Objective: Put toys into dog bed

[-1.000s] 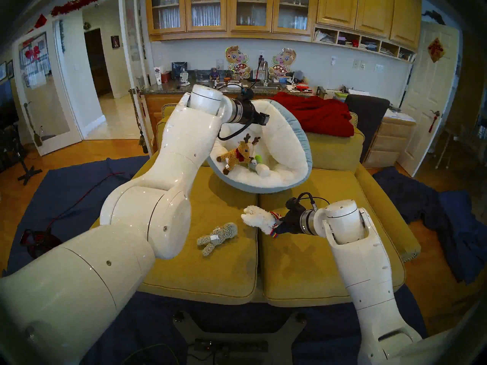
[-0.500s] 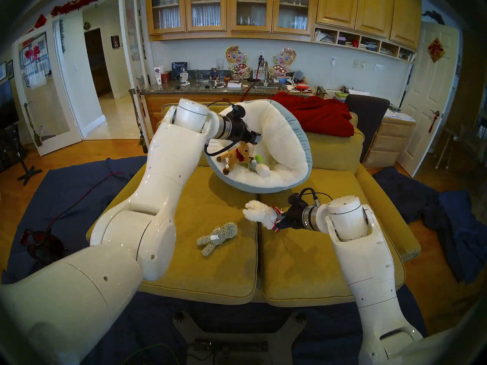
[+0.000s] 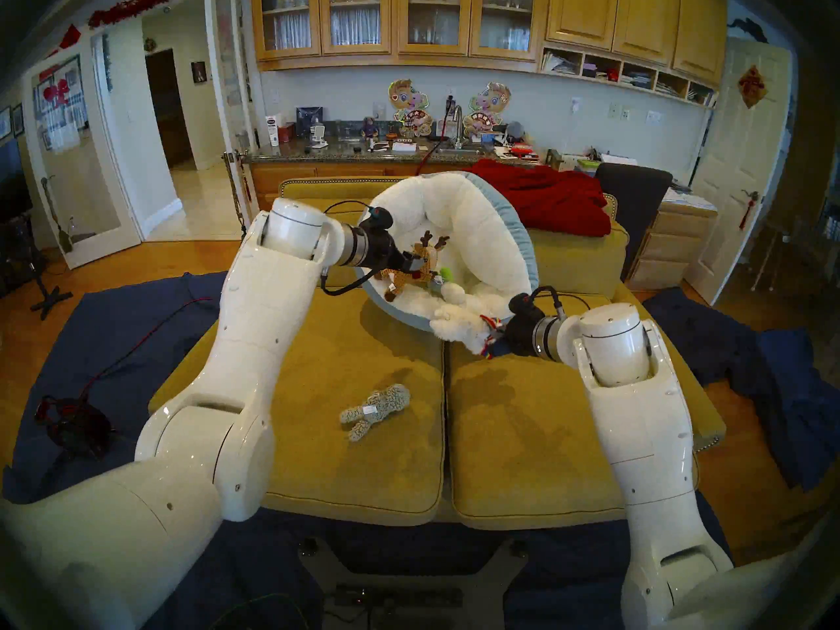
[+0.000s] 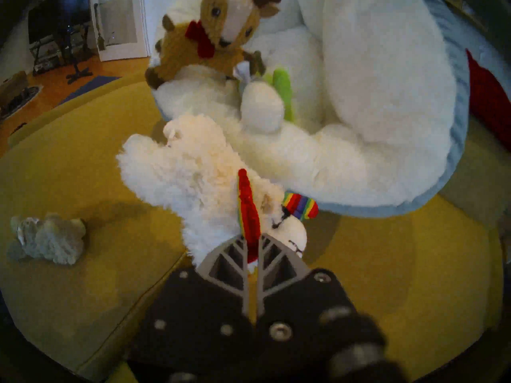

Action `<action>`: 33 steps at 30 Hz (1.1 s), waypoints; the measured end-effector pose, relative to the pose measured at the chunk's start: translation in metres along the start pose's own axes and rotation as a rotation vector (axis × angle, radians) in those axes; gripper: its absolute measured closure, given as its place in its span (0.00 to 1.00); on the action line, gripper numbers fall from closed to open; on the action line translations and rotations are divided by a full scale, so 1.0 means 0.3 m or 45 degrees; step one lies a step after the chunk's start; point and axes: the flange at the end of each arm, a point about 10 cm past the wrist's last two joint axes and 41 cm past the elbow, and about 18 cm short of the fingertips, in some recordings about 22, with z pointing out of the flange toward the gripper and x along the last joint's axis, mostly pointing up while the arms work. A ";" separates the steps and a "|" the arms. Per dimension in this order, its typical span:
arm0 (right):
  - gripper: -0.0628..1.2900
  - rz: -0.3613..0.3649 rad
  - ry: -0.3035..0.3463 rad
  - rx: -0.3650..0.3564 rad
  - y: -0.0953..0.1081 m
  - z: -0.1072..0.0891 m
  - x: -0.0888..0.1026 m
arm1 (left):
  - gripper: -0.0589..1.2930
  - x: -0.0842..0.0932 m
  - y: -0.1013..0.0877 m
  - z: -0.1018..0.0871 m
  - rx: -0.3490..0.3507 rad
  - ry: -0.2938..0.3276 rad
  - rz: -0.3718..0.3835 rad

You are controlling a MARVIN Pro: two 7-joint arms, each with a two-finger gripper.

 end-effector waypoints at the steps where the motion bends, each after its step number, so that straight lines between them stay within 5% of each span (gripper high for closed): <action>1: 0.98 -0.010 0.013 -0.013 0.007 -0.006 0.020 | 0.04 -0.017 -0.001 -0.010 0.000 -0.005 -0.003; 17: 0.98 -0.117 0.114 -0.075 -0.036 0.018 0.211 | 0.04 -0.163 0.060 -0.071 0.004 -0.031 0.017; 33: 0.98 -0.154 0.094 -0.130 -0.096 0.170 0.298 | 0.04 -0.251 0.118 -0.086 0.055 -0.029 0.011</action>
